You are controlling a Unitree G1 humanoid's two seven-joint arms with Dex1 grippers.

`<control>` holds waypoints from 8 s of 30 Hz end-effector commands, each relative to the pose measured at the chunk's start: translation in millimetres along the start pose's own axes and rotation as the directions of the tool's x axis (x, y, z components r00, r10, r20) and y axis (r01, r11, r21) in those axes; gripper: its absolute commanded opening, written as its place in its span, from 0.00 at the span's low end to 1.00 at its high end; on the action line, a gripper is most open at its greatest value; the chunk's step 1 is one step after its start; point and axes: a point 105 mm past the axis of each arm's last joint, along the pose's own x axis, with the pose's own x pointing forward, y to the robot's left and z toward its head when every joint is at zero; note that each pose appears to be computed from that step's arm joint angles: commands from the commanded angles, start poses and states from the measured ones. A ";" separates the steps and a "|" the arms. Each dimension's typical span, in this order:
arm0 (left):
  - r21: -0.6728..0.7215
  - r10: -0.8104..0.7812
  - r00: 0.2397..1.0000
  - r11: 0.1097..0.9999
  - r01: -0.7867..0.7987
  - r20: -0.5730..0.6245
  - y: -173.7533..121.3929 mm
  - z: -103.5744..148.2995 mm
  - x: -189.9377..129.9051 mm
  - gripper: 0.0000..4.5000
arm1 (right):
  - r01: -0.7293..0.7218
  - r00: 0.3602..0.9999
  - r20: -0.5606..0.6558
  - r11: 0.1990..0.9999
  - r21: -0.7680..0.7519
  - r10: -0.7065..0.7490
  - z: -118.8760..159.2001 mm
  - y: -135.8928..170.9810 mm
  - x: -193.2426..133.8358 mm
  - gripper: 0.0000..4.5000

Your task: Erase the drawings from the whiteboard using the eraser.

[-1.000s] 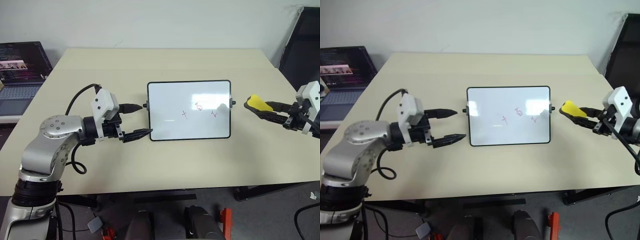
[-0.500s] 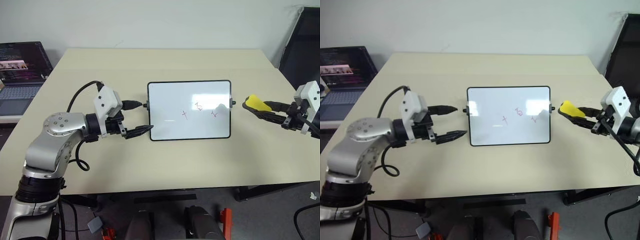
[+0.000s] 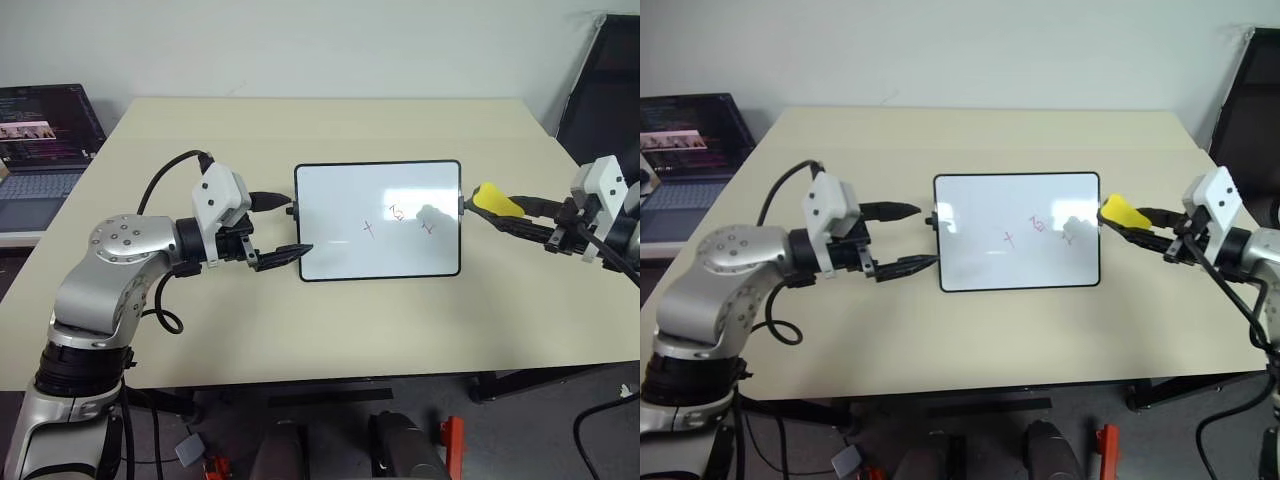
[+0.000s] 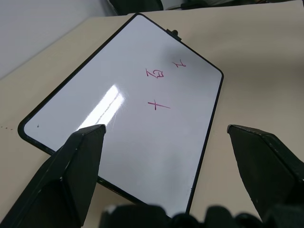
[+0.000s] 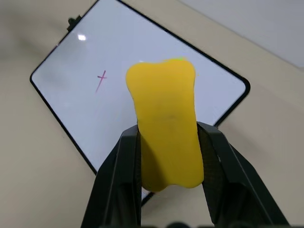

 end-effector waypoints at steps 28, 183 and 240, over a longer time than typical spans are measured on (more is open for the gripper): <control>-0.018 -0.001 1.000 1.000 0.000 -0.014 -6.2 -10.5 -3.3 1.00 | -0.082 0.950 -0.312 0.974 -0.211 0.013 -88.1 100.9 146.8 0.28; 0.041 0.033 0.999 0.999 -0.032 -0.023 18.3 -3.5 4.4 1.00 | 0.141 0.966 -0.188 0.974 -0.177 -0.175 -2.1 -48.8 -64.7 0.27; 0.030 0.005 1.000 1.000 -0.005 -0.019 12.6 -5.7 12.3 1.00 | -0.218 0.920 -0.353 0.971 -0.096 0.171 -127.1 98.5 77.2 0.27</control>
